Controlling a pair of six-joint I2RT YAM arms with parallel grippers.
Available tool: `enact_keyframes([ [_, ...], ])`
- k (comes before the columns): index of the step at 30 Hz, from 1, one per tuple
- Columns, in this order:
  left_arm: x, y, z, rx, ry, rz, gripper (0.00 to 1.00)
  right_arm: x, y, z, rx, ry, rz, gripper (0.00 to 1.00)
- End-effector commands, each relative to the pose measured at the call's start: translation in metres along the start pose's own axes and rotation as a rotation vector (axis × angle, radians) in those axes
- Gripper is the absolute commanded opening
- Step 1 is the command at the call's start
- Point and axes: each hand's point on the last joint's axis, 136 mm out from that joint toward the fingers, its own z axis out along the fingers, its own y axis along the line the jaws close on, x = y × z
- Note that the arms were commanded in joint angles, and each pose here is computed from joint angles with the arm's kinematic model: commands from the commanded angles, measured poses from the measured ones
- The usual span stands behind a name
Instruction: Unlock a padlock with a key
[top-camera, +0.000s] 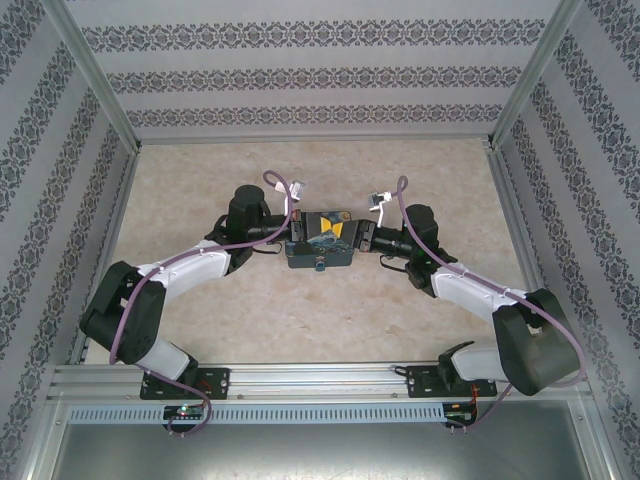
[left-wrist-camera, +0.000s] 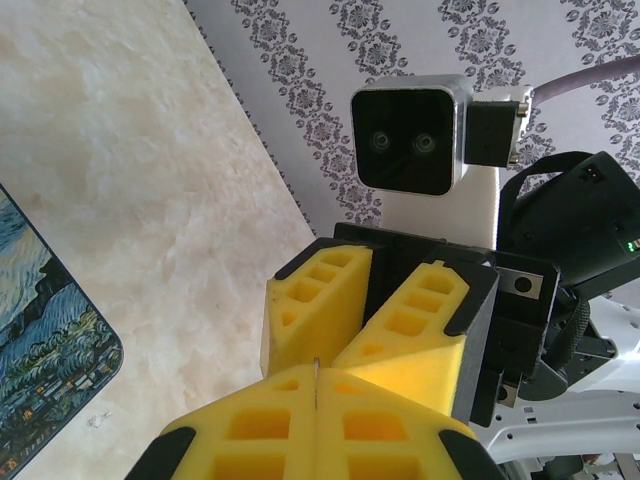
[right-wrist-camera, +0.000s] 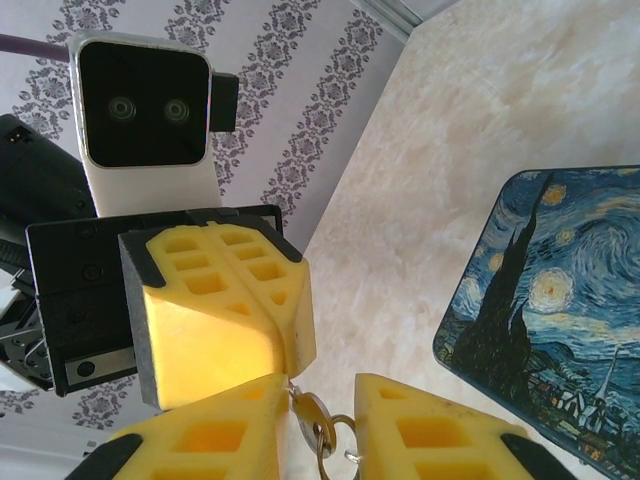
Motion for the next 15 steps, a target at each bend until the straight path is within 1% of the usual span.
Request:
enact_keyframes([
  [1, -0.0065, -0.0043, -0.0008, 0.026, -0.015, 0.026, 0.00, 0.0024, 0.0052, 0.0002, -0.032, 0.004, -0.025, 0.23],
  [9, -0.0060, -0.0020, 0.0002, 0.021, -0.013, 0.024, 0.00, 0.0011, 0.0016, -0.0031, -0.025, -0.005, -0.019, 0.16],
  [13, -0.0052, 0.0001, 0.0006, 0.017, -0.012, 0.022, 0.00, 0.0004, 0.0001, -0.0044, -0.021, -0.010, -0.016, 0.08],
  [15, -0.0043, 0.0008, 0.0010, 0.015, -0.010, 0.021, 0.00, 0.0004, -0.0006, -0.0047, -0.020, -0.011, -0.014, 0.00],
])
